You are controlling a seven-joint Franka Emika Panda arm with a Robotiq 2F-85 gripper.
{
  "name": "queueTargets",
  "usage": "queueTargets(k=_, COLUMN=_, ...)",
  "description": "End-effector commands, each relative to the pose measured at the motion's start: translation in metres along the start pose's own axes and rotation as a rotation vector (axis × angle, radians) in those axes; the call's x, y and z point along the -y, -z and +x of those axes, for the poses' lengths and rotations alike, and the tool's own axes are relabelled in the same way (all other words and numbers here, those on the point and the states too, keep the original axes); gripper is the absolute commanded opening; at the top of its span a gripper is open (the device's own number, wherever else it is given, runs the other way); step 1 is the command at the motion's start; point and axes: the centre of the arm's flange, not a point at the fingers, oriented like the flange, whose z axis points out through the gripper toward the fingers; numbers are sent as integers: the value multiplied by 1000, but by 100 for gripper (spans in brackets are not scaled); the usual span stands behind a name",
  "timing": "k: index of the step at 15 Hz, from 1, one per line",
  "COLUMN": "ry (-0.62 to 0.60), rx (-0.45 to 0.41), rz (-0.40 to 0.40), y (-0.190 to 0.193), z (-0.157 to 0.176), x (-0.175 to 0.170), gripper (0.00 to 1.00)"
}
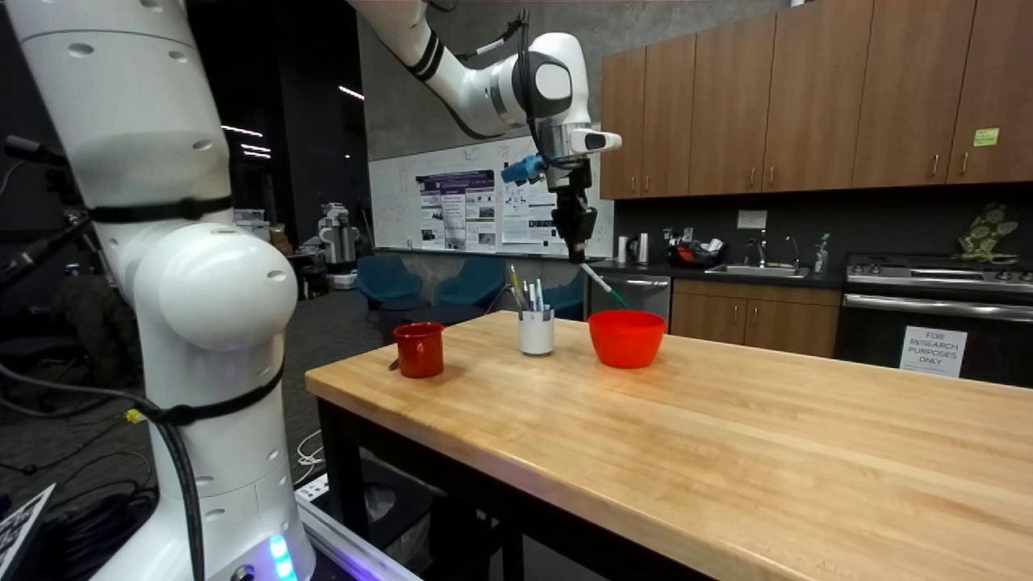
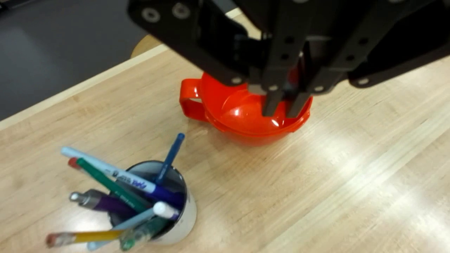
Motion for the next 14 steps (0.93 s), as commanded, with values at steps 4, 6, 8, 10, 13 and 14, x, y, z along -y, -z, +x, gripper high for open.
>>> queueTargets(k=4, ry=33, rx=212, rz=44, y=44, z=-28, x=31, gripper=3)
queueTargets(k=6, ry=46, rx=256, rz=52, y=48, z=-34, x=40, gripper=3)
queueTargets(k=8, ry=52, rx=288, rz=57, y=49, z=-38, x=45, gripper=3)
queueTargets(k=10, ry=54, rx=315, rz=60, y=51, z=-40, x=49, gripper=3)
queueTargets(k=13, ry=61, rx=340, rz=73, y=50, z=-41, x=52, gripper=3)
queueTargets(k=14, ry=62, rx=345, rz=71, y=46, z=-40, x=54, gripper=3)
